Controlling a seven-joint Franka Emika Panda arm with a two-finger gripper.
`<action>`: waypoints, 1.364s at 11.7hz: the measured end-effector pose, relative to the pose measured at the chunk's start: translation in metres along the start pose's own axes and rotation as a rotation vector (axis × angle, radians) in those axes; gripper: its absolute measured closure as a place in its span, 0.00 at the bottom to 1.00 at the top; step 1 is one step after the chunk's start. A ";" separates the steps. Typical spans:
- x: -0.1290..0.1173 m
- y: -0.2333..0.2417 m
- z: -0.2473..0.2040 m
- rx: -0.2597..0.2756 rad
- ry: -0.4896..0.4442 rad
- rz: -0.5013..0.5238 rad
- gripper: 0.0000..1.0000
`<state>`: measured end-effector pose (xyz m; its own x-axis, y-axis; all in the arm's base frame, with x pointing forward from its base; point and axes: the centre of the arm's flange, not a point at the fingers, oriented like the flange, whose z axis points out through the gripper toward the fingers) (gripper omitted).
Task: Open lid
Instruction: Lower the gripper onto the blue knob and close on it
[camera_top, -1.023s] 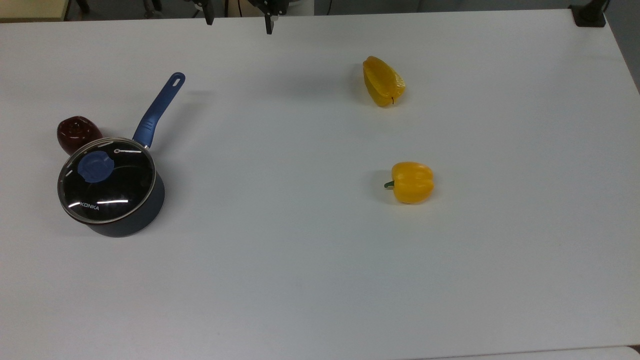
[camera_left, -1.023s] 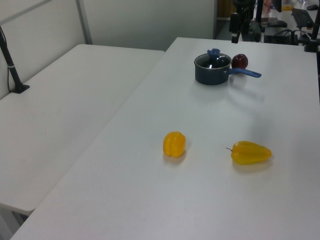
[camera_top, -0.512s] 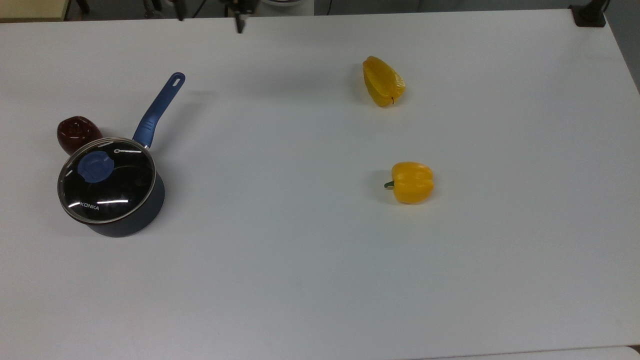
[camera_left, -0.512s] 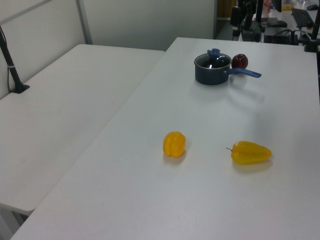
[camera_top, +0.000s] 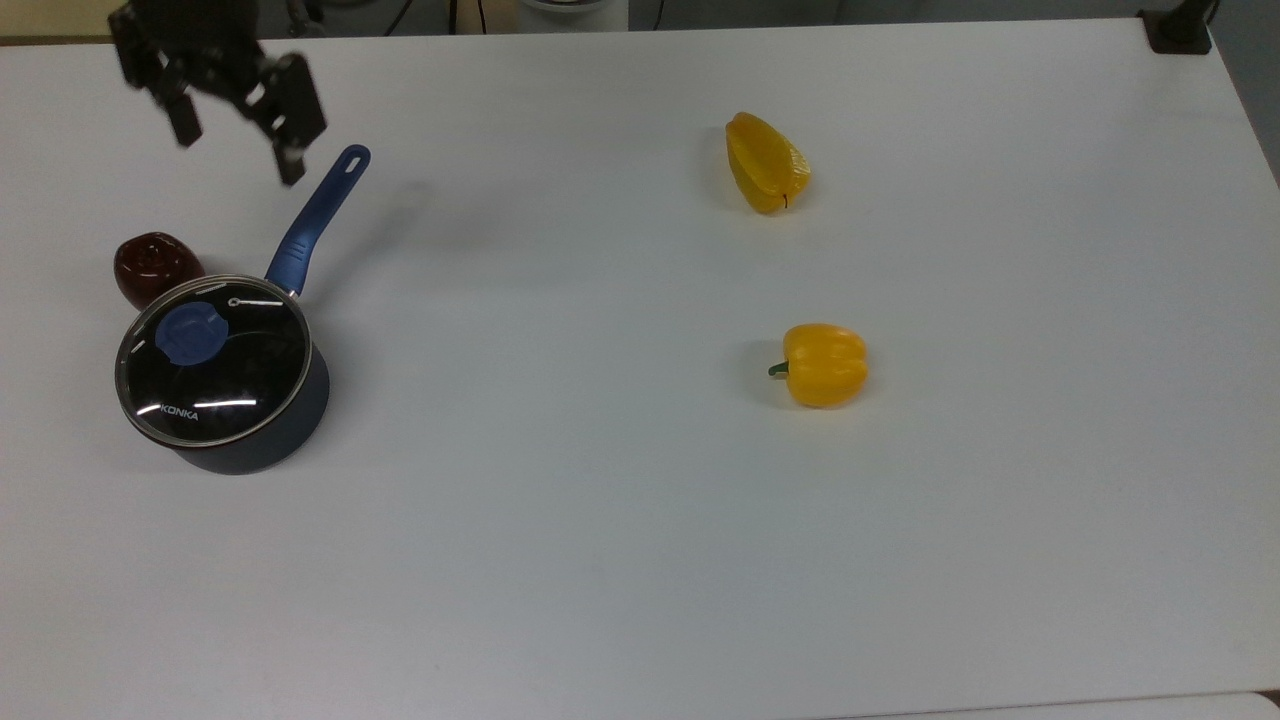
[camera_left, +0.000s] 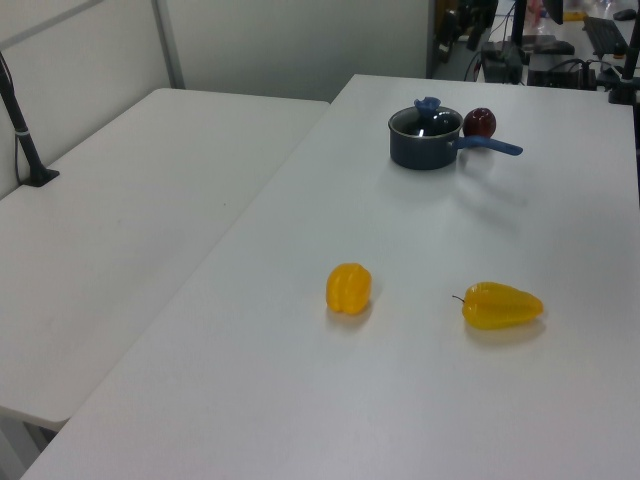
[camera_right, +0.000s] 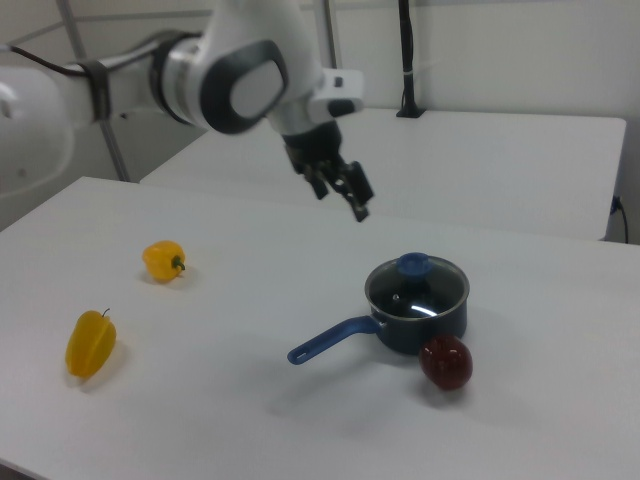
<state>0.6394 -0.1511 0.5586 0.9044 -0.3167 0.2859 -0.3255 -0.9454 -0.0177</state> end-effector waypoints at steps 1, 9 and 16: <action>0.007 0.003 0.013 0.002 0.031 -0.005 0.00; 0.030 0.041 0.142 -0.069 0.126 -0.030 0.00; 0.029 0.040 0.160 -0.070 0.116 -0.036 0.08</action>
<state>0.6965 -0.2103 0.4130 0.8791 -0.2681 0.3941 -0.3156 -0.9470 0.0599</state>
